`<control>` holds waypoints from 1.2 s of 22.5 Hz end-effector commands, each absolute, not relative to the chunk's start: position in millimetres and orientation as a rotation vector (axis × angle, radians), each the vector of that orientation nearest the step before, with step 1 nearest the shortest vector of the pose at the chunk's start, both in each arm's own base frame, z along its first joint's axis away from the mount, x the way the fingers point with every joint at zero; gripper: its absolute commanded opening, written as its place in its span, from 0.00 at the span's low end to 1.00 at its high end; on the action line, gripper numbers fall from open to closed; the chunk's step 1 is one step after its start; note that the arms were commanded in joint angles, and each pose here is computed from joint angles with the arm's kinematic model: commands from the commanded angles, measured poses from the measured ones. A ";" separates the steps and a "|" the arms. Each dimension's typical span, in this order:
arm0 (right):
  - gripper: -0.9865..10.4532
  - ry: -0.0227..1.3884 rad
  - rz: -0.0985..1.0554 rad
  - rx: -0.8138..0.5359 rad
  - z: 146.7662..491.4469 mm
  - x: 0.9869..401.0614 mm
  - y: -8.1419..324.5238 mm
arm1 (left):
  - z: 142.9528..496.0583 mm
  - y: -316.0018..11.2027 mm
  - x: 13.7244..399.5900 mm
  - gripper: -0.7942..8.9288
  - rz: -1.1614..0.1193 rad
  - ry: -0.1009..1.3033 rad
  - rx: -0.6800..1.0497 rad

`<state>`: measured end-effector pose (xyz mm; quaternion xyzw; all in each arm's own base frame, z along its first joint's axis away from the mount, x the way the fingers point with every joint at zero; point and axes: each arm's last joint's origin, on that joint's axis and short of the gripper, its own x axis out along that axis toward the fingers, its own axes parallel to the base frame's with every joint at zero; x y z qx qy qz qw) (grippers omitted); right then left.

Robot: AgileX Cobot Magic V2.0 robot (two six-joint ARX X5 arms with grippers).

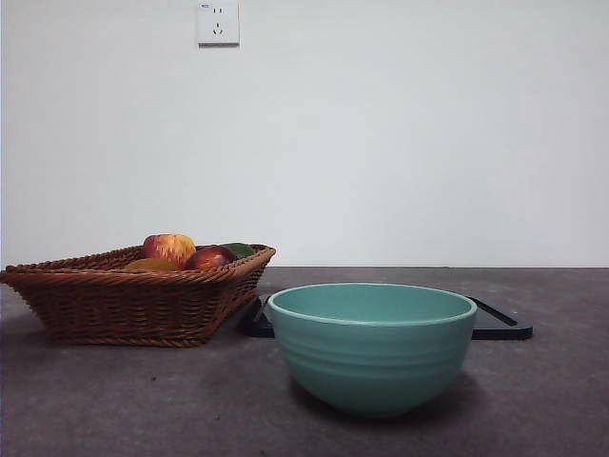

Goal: Pick up the wifruite, put it on the bowl, pick up the plate, put it on desk

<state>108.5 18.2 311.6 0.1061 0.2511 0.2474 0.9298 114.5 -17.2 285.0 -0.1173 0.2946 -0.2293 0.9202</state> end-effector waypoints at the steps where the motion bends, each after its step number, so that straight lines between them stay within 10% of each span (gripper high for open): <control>1: 0.09 0.557 0.573 0.154 321.5 114.8 22.8 | 298.3 -20.7 119.8 0.09 -0.538 0.605 -0.178; 17: 0.10 0.802 0.853 0.013 322.2 132.7 64.2 | 319.7 -41.1 123.5 0.09 -0.731 0.690 -0.112; 19: 0.10 0.803 0.853 0.016 322.2 132.5 64.2 | 319.7 -41.1 123.5 0.16 -0.731 0.689 -0.113; 23: 0.43 0.808 0.848 0.025 322.2 132.6 64.2 | 319.7 -41.1 123.5 0.51 -0.730 0.691 -0.116; 27: 0.43 0.808 0.848 0.025 322.2 132.6 64.2 | 319.7 -41.1 123.5 0.59 -0.730 0.691 -0.116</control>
